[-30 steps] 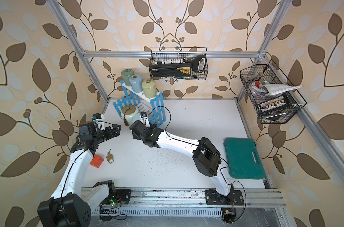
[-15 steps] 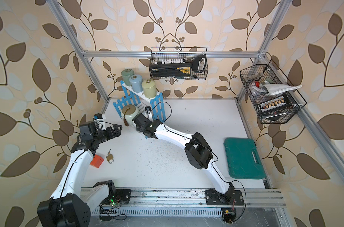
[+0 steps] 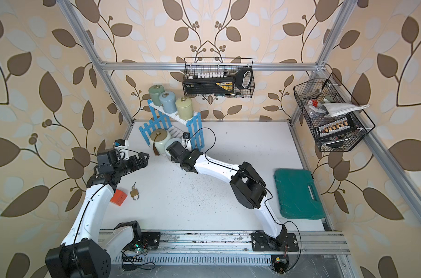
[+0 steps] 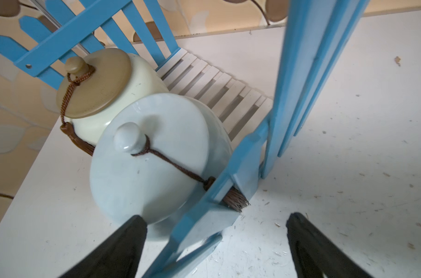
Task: Remove the tea canisters from the shelf
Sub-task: Move the shelf to the center of the board.
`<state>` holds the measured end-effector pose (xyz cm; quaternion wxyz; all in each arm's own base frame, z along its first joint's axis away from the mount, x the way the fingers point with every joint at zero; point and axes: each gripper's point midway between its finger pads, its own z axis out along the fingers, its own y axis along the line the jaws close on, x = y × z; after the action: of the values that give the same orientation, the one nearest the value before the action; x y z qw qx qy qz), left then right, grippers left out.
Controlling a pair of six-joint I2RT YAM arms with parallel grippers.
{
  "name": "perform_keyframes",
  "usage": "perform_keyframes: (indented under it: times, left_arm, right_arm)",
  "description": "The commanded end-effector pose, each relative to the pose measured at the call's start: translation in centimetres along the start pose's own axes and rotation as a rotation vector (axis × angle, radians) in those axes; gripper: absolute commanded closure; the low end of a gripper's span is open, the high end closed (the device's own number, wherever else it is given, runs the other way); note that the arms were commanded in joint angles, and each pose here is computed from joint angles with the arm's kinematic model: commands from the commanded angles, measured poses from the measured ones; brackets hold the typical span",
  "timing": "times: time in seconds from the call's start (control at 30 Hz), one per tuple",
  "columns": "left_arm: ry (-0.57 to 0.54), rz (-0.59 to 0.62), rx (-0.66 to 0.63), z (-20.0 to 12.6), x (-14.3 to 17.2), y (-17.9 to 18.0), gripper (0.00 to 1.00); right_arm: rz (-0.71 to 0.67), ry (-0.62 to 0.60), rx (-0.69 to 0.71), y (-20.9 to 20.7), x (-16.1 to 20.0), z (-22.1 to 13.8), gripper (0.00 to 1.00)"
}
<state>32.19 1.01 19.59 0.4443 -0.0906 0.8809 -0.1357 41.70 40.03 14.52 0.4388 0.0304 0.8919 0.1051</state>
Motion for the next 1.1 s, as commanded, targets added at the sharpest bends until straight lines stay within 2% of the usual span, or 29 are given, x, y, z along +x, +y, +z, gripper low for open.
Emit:
perform_keyframes:
  times: [0.0,0.17,0.47,0.57,0.7,0.87,1.07]
  left_arm:
    - [-0.052,0.017,0.039,-0.9,-1.6,-1.1,0.01]
    - [-0.062,0.017,0.027,-1.1,-1.8,-1.0,0.01]
    - [-0.053,0.027,0.037,-0.9,-1.6,-1.1,0.01]
    - [-0.053,0.018,0.003,-1.0,-1.9,-0.6,0.01]
    - [-0.049,0.024,0.031,-0.8,-1.6,-0.9,0.01]
    - [-0.046,0.009,0.022,-0.9,-1.8,-0.8,0.01]
    - [-0.041,0.005,0.009,-0.6,-1.7,-0.4,0.01]
  right_arm:
    - [-0.085,0.014,0.144,-4.6,0.5,0.1,0.1]
    - [-0.081,0.007,0.163,-6.1,0.3,-0.5,0.15]
    - [-0.074,-0.019,0.2,-8.9,0.1,-1.3,0.34]
    - [-0.074,-0.017,0.238,-10.0,0.1,-1.9,0.41]
    - [-0.075,-0.038,0.22,-10.3,0.2,-2.1,0.49]
    - [-0.089,-0.037,0.251,-11.6,0.4,-2.4,0.67]
    - [-0.079,-0.005,0.265,-13.7,0.3,-2.5,0.82]
